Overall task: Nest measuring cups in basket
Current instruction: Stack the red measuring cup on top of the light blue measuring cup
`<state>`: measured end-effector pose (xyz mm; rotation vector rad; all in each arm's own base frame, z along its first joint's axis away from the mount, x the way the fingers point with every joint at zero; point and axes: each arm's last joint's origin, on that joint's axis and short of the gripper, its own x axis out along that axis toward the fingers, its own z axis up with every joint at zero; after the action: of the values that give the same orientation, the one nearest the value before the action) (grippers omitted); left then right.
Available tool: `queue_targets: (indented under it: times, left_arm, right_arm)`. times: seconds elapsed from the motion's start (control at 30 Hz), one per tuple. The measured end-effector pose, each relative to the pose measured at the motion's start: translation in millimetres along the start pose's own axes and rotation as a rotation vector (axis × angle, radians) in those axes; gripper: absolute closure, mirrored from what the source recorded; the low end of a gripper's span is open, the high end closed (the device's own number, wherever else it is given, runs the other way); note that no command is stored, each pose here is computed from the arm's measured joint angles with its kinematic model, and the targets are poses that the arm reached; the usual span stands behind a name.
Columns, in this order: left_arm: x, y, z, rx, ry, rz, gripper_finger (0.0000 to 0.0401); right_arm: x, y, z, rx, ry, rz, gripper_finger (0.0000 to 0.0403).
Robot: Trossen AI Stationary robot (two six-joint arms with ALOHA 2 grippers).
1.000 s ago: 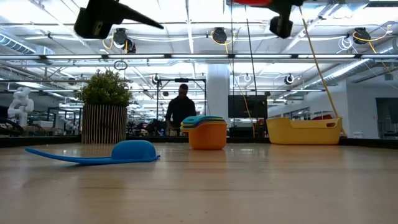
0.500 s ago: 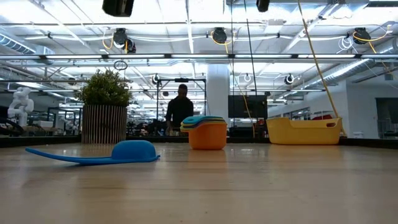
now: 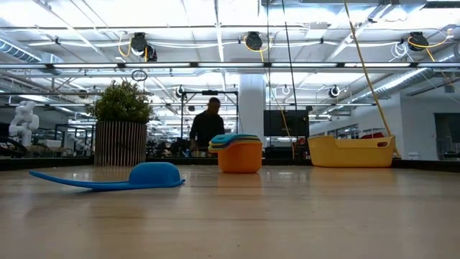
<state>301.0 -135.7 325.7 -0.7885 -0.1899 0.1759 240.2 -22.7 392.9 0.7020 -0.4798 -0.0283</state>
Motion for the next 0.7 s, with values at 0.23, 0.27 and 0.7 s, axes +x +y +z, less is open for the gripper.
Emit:
queue_targets:
  times: [0.23,0.27,0.7]
  left_arm:
    - [-4.5,-13.6,26.4,0.177,-0.250,-0.014,0.0162]
    - [-5.5,-14.4,30.5,0.199,-0.276,-0.003,0.0162]
    - [4.8,-33.9,89.4,0.469,-0.425,0.125,0.0162]
  right_arm:
    - [5.1,3.9,-7.1,0.094,-0.116,-0.032,0.0403]
    - [6.4,4.2,-8.4,0.117,-0.142,-0.036,0.0403]
    - [19.8,10.2,-47.9,0.451,-0.524,-0.153,0.0403]
